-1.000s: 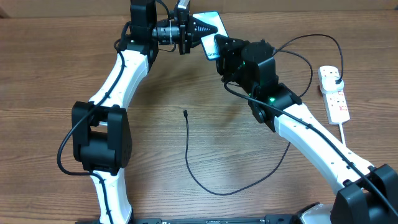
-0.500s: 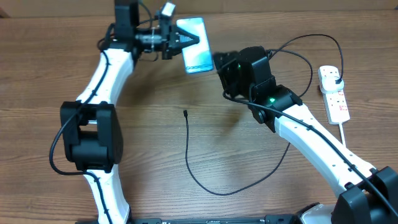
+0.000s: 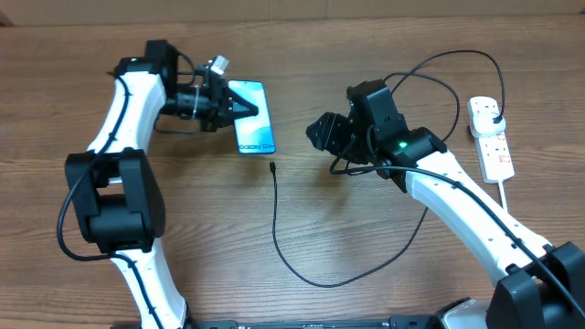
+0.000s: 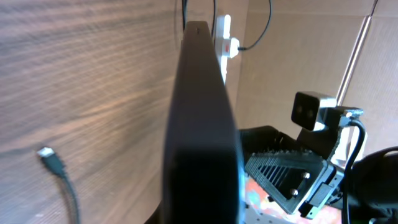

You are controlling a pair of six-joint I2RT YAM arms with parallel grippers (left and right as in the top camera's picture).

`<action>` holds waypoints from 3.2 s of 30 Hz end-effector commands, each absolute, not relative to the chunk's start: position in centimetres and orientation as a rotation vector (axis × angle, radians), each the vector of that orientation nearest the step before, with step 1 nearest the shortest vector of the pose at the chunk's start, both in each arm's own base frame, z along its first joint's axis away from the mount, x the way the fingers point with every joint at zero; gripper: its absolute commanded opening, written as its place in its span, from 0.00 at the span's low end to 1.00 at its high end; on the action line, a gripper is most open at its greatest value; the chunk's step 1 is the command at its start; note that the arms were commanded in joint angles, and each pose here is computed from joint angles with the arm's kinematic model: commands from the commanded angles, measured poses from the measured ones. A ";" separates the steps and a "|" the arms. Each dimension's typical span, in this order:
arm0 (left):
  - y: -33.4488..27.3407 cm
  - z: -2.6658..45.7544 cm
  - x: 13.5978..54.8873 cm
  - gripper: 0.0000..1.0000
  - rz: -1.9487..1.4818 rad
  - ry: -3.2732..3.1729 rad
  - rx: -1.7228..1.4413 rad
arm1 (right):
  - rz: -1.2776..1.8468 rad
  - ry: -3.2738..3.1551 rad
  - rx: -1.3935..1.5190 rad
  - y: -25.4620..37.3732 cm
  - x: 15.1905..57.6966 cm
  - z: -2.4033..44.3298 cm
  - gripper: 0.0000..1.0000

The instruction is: Plug charger to phone and switch on socket

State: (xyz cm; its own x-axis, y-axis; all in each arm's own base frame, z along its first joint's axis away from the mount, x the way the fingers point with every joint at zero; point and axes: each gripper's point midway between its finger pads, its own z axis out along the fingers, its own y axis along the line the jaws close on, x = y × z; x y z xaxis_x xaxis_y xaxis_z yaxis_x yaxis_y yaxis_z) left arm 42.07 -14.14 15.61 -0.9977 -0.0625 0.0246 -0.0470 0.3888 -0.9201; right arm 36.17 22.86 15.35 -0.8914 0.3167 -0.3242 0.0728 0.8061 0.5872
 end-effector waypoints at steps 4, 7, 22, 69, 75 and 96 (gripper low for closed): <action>-8.7 18.8 43.7 0.05 -1.795 2.351 -0.112 | 1.037 2.696 0.011 26.5 34.5 12.1 0.54; -7.7 18.6 43.6 0.04 -1.782 2.363 -0.161 | 1.166 2.733 -0.037 28.2 34.2 9.9 0.50; -7.7 18.5 43.6 0.04 -1.781 2.369 -0.167 | 1.397 2.826 -0.214 30.5 32.5 2.4 0.56; -8.5 17.2 42.7 0.04 -1.723 2.485 -0.182 | 1.373 2.700 -0.097 33.4 34.7 6.0 0.04; -10.7 19.3 42.2 0.04 -1.870 2.368 -0.078 | 1.307 2.544 -0.293 30.5 33.1 15.5 0.04; -16.9 23.4 40.0 0.04 -2.135 2.115 0.178 | 1.392 2.339 -0.108 24.5 24.2 22.0 0.04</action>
State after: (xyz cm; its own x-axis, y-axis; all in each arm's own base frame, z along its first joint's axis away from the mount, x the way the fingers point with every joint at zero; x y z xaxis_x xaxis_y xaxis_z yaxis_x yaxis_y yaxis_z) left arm 39.85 -16.34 20.64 -0.9951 0.0090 -0.0986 0.0990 0.1033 -0.9897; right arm 24.75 24.13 21.41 -0.8982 0.0925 -0.4298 -0.3200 0.5327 0.7835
